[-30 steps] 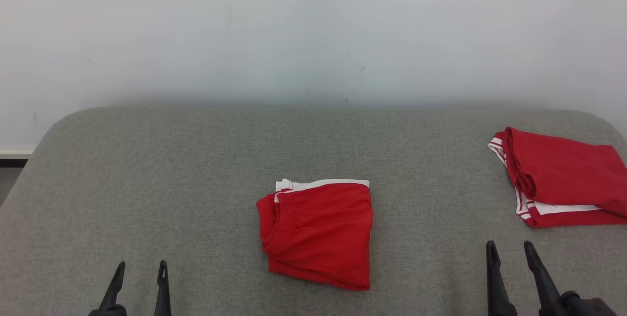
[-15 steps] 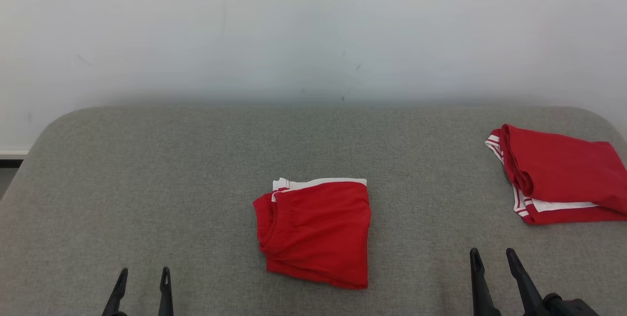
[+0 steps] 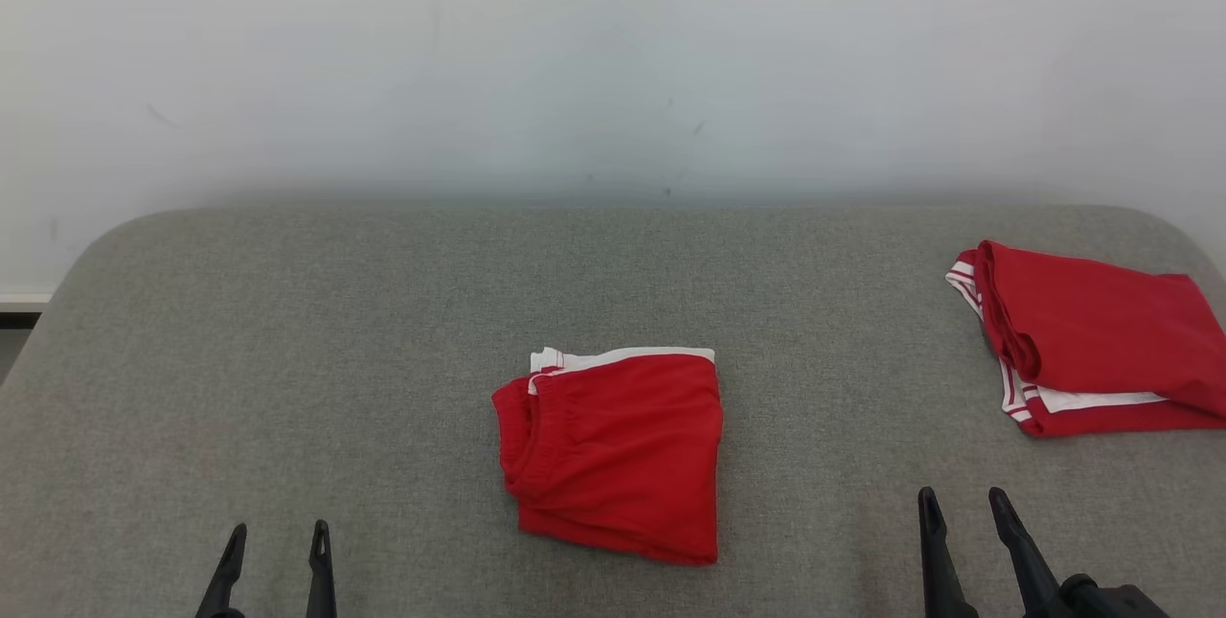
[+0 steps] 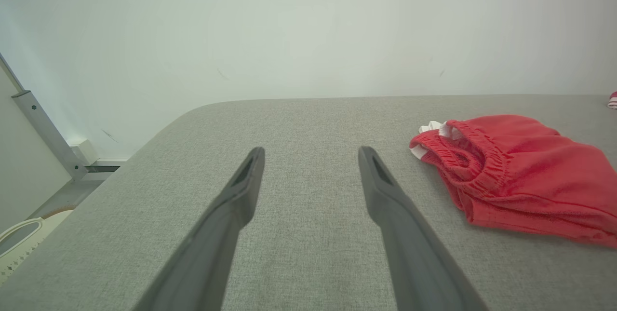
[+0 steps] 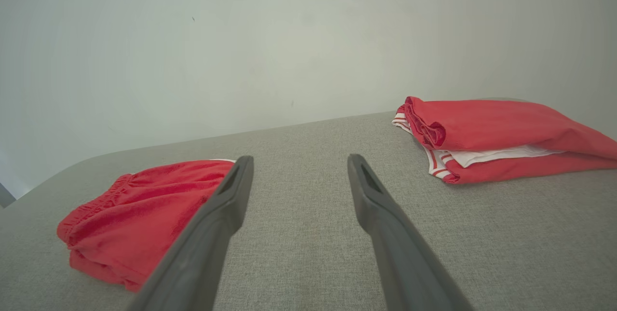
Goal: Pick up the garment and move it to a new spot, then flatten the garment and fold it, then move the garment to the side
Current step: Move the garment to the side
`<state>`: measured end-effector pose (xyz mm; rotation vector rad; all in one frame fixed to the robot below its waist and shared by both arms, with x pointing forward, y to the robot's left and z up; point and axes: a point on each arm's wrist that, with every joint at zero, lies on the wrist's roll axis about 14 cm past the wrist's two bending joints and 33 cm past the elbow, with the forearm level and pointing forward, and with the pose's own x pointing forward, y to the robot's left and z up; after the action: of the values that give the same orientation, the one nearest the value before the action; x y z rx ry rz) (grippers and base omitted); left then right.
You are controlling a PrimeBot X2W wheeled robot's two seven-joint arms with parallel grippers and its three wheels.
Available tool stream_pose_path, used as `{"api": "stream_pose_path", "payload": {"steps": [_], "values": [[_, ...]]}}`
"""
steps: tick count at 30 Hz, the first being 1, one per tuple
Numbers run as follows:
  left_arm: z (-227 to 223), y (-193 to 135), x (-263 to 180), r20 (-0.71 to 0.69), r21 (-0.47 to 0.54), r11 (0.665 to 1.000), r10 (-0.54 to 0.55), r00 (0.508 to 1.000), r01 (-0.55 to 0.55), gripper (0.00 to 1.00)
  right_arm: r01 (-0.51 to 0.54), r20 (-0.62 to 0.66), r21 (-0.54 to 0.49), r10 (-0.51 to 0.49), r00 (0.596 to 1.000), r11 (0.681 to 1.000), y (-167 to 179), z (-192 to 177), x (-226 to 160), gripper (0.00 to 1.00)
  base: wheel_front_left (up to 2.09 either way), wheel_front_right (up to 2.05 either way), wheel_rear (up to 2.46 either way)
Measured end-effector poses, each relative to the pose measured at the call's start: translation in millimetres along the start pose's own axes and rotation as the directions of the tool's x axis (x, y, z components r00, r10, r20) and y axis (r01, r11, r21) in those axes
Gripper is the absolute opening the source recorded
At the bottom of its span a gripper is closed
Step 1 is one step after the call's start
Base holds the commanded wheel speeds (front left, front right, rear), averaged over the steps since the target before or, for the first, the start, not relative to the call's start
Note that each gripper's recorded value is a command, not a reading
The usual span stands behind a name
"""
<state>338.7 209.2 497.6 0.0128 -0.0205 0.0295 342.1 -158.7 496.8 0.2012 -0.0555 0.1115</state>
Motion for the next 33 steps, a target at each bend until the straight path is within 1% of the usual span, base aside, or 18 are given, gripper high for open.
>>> {"api": "stream_pose_path", "payload": {"steps": [13,17,20,24,30,31,33], "values": [[0,1,0,-0.003,0.002,1.0,0.001,1.0,-0.001,1.0,0.004,-0.011,0.0,-0.004,1.0,1.0,-1,-3,-1,1.0,0.0,0.0,0.0],[0,1,-1,-0.002,0.001,1.0,0.002,1.0,-0.002,1.0,-0.003,-0.034,0.006,0.003,0.999,1.0,1,-11,-2,1.0,0.0,0.0,0.0],[0,1,-2,-0.003,0.0,1.0,0.004,1.0,-0.004,1.0,-0.037,-0.054,0.009,0.037,0.998,0.999,12,-17,3,1.0,0.0,0.0,0.0],[-1,3,-4,-0.008,-0.001,1.0,0.01,1.0,-0.01,1.0,-0.106,-0.069,0.016,0.107,0.992,0.994,35,-19,23,1.0,0.0,0.0,0.0],[-2,8,-5,-0.01,-0.003,1.0,0.021,1.0,-0.021,1.0,-0.194,-0.149,0.044,0.198,0.969,0.98,66,-29,59,1.0,0.0,0.0,0.0],[-3,9,-6,-0.012,-0.004,1.0,0.023,1.0,-0.023,1.0,-0.202,-0.162,0.064,0.21,0.964,0.977,71,-31,64,1.0,0.0,0.0,0.0],[-2,10,-6,-0.009,-0.007,1.0,0.026,1.0,-0.026,1.0,-0.215,-0.221,0.069,0.225,0.949,0.974,77,-42,72,1.0,0.0,0.0,0.0]]}}
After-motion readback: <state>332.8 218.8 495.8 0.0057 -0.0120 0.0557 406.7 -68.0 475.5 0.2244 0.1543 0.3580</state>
